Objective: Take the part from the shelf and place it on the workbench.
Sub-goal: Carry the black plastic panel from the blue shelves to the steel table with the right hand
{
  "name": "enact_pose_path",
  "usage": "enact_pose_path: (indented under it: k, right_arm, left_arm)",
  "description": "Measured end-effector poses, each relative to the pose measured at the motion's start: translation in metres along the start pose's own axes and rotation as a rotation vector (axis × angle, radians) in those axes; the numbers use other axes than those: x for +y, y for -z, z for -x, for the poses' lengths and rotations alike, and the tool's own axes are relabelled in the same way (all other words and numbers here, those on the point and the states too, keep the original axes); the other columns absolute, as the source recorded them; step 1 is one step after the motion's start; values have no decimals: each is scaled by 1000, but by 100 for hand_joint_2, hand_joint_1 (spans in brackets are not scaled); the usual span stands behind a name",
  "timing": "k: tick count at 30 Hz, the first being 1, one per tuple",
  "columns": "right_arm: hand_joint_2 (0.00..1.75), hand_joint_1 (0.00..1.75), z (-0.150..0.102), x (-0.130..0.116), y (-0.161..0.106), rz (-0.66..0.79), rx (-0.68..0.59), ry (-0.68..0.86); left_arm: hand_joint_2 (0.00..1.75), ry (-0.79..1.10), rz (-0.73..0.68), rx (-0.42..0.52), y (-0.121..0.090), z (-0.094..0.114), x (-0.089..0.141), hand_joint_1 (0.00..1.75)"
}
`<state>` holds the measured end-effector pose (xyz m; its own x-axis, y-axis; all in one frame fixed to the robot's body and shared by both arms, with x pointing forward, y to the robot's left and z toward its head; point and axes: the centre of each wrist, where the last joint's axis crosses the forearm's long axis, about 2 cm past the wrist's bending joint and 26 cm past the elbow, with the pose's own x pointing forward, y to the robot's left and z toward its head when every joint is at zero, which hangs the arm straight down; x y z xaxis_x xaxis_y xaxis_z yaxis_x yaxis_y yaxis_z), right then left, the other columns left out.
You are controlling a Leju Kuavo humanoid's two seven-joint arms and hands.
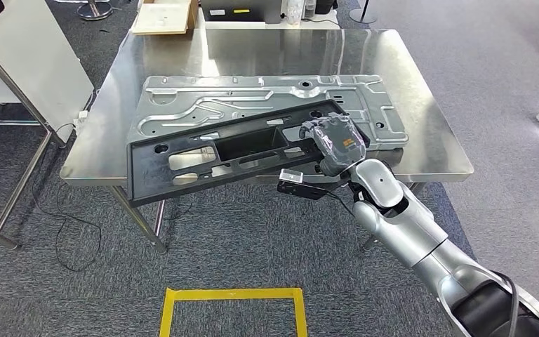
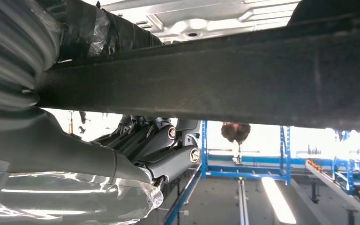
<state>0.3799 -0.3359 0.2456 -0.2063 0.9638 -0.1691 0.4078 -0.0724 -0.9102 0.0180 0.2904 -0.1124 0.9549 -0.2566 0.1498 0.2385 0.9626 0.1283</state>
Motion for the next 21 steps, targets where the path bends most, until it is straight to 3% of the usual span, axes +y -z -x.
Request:
enact_pose_path:
  k: [21]
  right_arm:
    - [175,175,8,7,-8,-33,-4,5]
  left_arm:
    - [175,22,3,4,0,0,0,0]
